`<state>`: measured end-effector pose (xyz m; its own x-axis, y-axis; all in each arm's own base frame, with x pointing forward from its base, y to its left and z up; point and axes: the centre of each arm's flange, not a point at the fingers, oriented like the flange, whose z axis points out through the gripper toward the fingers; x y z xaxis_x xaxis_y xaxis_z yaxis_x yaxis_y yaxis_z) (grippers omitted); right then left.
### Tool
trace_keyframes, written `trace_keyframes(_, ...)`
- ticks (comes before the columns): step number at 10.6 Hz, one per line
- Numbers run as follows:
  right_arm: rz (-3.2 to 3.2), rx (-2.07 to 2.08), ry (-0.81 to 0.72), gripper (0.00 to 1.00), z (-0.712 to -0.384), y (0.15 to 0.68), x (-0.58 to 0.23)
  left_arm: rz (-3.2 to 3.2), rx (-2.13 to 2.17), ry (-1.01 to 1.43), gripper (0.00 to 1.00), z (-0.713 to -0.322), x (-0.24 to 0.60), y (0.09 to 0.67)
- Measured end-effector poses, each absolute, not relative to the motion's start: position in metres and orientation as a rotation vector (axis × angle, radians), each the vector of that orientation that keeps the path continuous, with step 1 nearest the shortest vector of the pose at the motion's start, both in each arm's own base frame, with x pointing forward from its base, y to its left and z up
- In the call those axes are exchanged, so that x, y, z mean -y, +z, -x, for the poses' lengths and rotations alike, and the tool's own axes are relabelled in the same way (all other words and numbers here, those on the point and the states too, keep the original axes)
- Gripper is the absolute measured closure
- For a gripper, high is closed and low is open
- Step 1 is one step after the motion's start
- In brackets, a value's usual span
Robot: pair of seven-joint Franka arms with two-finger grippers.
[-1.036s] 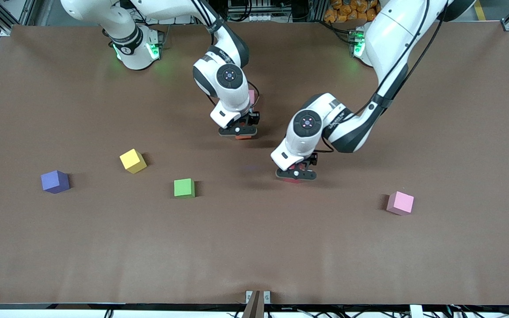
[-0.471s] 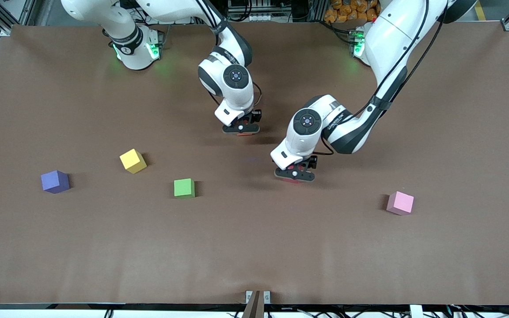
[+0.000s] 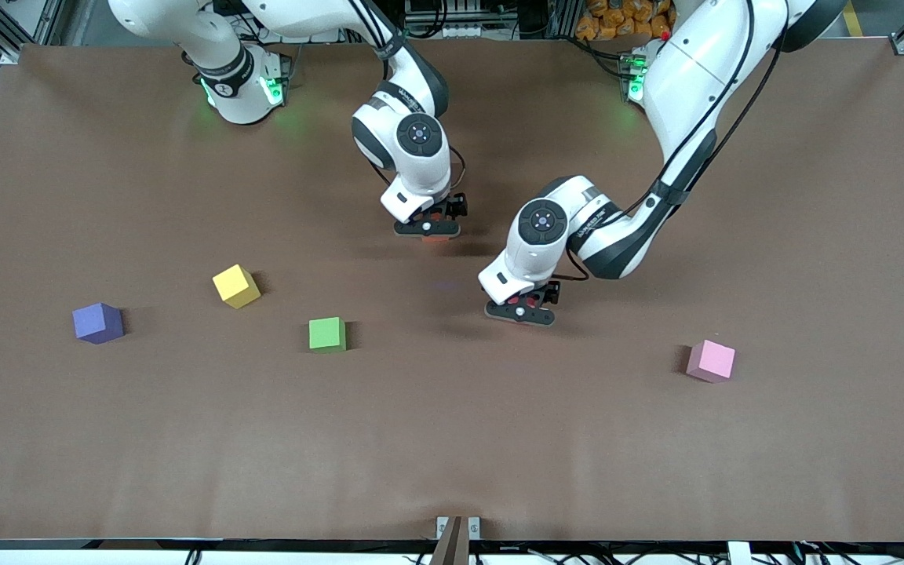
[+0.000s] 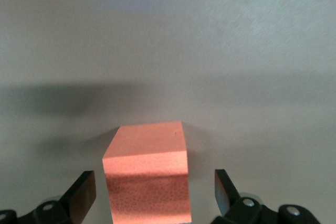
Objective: Arrange blocks into number 1
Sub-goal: 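Grasp the green cube with the right gripper while the left lifts red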
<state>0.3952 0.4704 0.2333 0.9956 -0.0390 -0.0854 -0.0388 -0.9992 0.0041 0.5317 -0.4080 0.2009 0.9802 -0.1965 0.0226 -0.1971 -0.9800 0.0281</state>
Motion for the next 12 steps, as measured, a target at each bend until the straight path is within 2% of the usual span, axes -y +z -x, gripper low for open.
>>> trace_keyframes(3,-3.145,0.215,-0.123,0.00,-0.453,0.279,-0.416,-3.083,0.285,0.047,0.00,-0.539,0.404,0.190)
trace_keyframes(5,-3.164,0.174,-0.107,0.00,-0.498,0.287,-0.361,-3.085,0.277,0.057,0.01,-0.543,0.399,0.184)
trace_keyframes(7,-3.184,0.088,-0.076,0.00,-0.535,0.291,-0.312,-3.090,0.270,0.060,0.29,-0.544,0.398,0.180)
trace_keyframes(8,-3.193,0.023,-0.056,0.00,-0.552,0.295,-0.291,-3.093,0.229,0.061,0.37,-0.544,0.398,0.181)
trace_keyframes(12,-3.182,-0.080,0.004,0.00,-0.611,0.282,-0.241,-3.121,0.023,0.035,0.38,-0.535,0.407,0.182)
